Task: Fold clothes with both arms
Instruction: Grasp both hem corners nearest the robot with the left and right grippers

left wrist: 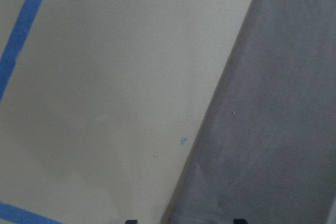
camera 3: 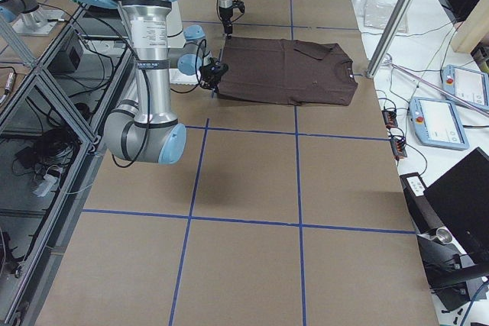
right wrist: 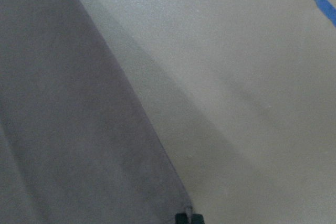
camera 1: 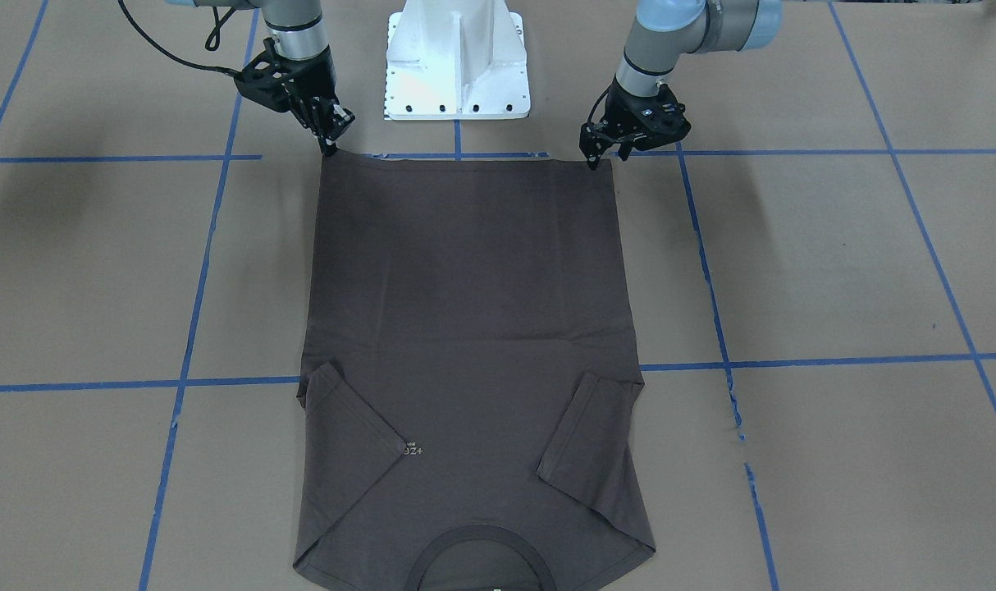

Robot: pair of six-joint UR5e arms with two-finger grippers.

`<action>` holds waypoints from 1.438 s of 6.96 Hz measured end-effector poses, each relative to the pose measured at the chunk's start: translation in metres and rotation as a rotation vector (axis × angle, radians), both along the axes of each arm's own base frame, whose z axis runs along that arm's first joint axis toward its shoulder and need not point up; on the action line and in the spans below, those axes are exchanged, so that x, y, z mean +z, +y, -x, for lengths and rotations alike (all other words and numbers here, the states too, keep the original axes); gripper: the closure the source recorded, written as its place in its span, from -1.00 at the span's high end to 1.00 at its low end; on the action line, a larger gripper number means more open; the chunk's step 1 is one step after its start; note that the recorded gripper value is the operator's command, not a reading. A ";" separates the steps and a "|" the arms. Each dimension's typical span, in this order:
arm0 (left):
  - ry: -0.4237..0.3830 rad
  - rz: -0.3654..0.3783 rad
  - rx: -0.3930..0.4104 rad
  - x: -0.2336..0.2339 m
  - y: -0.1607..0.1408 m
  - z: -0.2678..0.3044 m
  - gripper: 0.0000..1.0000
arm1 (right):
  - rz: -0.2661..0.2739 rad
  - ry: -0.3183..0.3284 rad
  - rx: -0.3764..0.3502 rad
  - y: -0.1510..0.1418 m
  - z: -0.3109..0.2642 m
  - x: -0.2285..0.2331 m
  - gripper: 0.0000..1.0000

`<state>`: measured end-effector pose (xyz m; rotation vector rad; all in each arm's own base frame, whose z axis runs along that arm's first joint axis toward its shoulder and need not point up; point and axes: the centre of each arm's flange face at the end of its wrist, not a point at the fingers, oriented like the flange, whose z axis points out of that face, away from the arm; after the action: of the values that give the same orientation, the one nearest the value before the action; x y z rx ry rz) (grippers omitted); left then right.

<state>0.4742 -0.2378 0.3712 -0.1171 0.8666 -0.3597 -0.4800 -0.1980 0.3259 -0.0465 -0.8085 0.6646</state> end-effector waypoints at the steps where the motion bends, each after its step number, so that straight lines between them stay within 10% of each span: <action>1: -0.002 0.000 0.001 0.001 0.001 -0.001 0.05 | 0.000 0.000 -0.001 0.000 0.000 0.000 -1.00; 4: -0.006 0.001 0.020 0.003 0.009 -0.005 -0.99 | -0.001 0.000 0.000 0.000 0.000 0.000 -1.00; 10: 0.057 -0.010 0.028 -0.032 0.017 0.025 -1.00 | -0.001 -0.009 -0.008 0.006 -0.017 -0.007 -1.00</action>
<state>0.4494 -0.2207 0.3391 -0.1312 0.9222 -0.3269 -0.4633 -0.1922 0.3190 -0.0516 -0.8172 0.6567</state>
